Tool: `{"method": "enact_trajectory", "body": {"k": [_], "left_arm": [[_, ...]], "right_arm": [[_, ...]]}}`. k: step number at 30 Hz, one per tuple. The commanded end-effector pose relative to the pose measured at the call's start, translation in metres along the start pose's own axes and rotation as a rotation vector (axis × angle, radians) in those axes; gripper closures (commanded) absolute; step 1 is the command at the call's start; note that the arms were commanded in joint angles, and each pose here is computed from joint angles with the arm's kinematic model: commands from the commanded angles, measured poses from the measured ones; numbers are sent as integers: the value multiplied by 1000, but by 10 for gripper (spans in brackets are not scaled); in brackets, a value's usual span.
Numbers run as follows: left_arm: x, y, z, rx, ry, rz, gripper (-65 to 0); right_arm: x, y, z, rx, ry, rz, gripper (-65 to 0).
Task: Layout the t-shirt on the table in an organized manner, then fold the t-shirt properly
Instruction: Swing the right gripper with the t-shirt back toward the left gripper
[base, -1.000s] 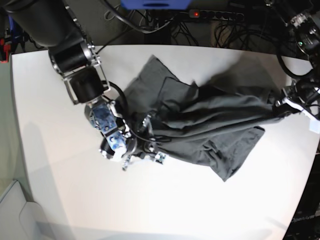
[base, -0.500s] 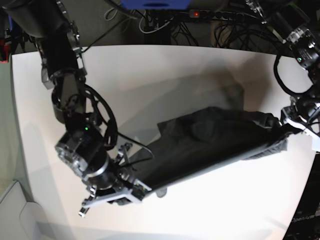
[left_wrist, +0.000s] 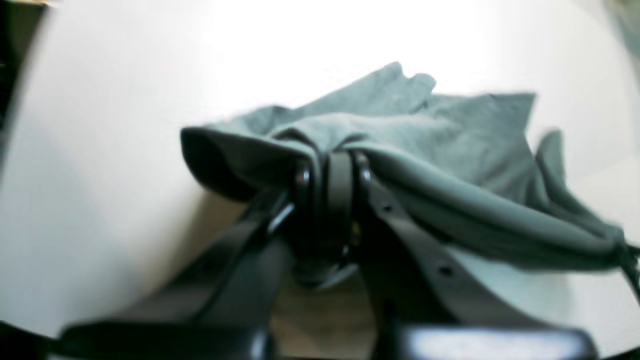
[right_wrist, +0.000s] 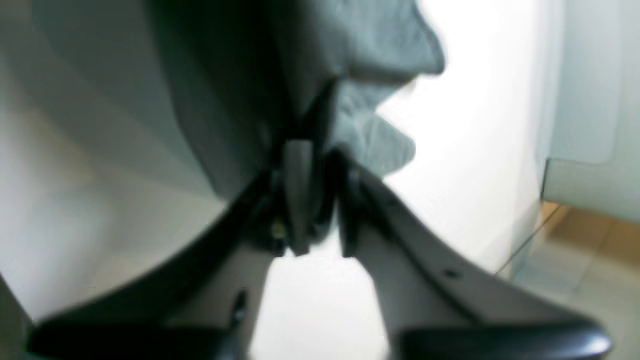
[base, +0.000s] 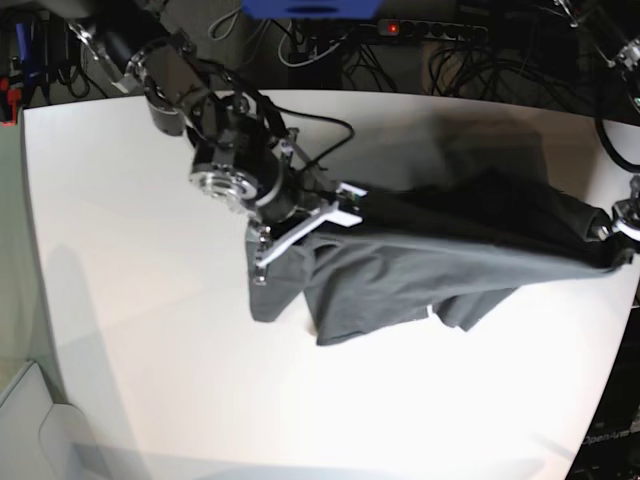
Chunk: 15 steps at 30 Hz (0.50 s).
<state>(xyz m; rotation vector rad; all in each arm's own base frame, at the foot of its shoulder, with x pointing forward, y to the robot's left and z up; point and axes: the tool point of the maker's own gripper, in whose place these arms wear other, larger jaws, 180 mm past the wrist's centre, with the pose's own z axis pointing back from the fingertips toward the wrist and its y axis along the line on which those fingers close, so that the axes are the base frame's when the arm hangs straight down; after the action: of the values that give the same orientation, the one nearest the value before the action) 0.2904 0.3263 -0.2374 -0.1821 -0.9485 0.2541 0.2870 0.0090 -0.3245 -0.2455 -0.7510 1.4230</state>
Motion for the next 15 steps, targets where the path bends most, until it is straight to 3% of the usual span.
{"method": "enact_trajectory", "body": {"k": [1, 8, 15], "left_arm": [[11, 6, 3, 21, -37, -10, -2], [11, 51, -1, 229, -53, -60, -2], [19, 54, 3, 253, -86, -77, -2]], "right_arm": [[4, -14, 5, -46, -13, 9, -164], [-8, -16, 6, -53, 10, 28, -326], [-10, -46, 6, -114, 17, -15, -329]]}}
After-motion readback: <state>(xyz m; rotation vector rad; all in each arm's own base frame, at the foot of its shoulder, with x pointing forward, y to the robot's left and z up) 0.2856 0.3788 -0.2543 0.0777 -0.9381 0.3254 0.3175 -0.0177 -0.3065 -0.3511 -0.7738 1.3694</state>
